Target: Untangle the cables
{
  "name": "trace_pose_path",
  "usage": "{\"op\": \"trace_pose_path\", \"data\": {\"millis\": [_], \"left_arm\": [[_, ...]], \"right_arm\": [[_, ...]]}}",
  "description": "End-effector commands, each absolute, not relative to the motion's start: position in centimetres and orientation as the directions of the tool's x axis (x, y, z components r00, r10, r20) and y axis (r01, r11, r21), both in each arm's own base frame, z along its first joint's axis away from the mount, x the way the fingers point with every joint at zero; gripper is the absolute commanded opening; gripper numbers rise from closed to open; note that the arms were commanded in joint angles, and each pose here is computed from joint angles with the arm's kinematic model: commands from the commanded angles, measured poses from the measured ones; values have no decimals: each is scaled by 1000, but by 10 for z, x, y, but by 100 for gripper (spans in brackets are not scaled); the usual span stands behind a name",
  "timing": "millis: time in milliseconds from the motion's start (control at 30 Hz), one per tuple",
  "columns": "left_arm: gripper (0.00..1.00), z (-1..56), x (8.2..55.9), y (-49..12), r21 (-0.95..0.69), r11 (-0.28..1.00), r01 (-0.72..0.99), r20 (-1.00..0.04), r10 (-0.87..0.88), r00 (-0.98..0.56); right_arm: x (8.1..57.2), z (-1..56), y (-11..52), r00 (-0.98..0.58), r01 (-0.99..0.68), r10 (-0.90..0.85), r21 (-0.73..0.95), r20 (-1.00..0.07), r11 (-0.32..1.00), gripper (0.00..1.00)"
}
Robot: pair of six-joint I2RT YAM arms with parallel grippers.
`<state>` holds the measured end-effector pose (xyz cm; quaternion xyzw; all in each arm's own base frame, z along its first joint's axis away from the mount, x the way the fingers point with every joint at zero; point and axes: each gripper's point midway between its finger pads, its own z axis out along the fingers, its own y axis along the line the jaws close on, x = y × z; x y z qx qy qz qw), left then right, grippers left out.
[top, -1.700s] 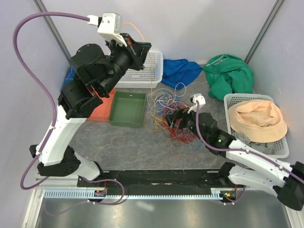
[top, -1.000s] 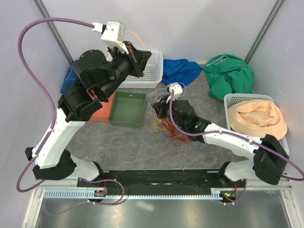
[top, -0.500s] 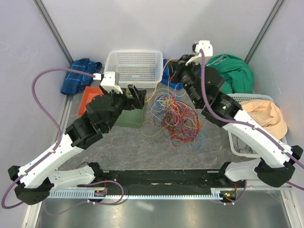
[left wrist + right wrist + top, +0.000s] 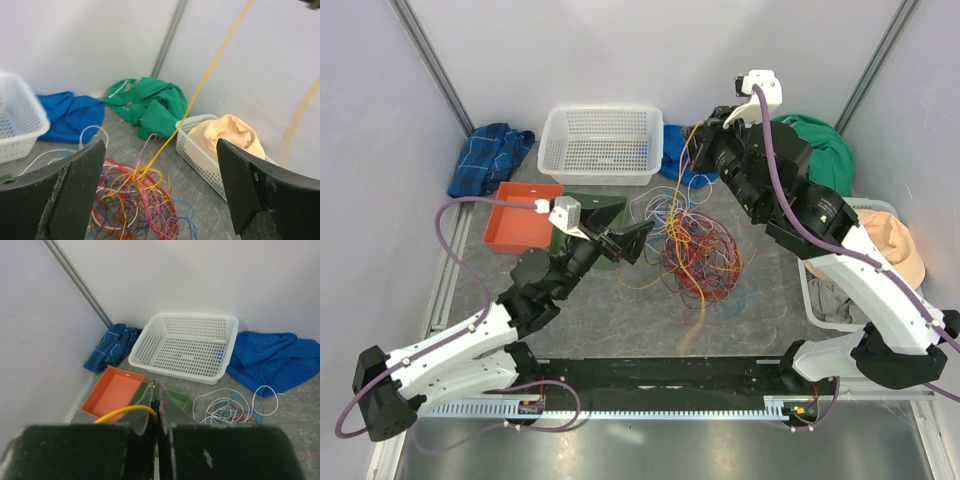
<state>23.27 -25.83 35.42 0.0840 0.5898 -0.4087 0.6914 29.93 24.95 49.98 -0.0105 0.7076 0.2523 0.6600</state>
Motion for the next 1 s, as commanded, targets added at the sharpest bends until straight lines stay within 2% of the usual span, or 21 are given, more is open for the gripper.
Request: {"op": "trace_pose_path", "data": {"millis": [0,400,600,700,800,833,933,967], "left_arm": [[100,427,206,-272,-185,532,826,-815,-553,174],[99,411,230,-318,-127,524,842,-856,-486,174],[86,396,249,-336,-109,557,824,-895,-416,163],[74,390,260,-337,-105,596,796,-912,-377,162],[53,385,265,-337,-89,621,779,-926,-341,166],[35,386,266,-335,-87,628,774,-926,-337,169],[2,387,268,-329,-87,652,753,-928,-329,177],[2,390,268,-327,-90,656,750,-927,-331,179]], "right_arm": [[293,490,253,-183,-363,312,359,-932,860,0],[284,478,258,-228,-399,305,374,-925,837,0],[279,480,260,-240,-420,313,389,-919,820,0],[277,483,257,-235,-420,321,394,-918,817,0],[275,487,255,-229,-423,330,399,-916,814,0],[274,487,255,-231,-424,328,398,-916,814,0],[273,487,253,-230,-419,330,399,-916,815,0],[273,483,253,-236,-418,322,394,-917,818,0]]}}
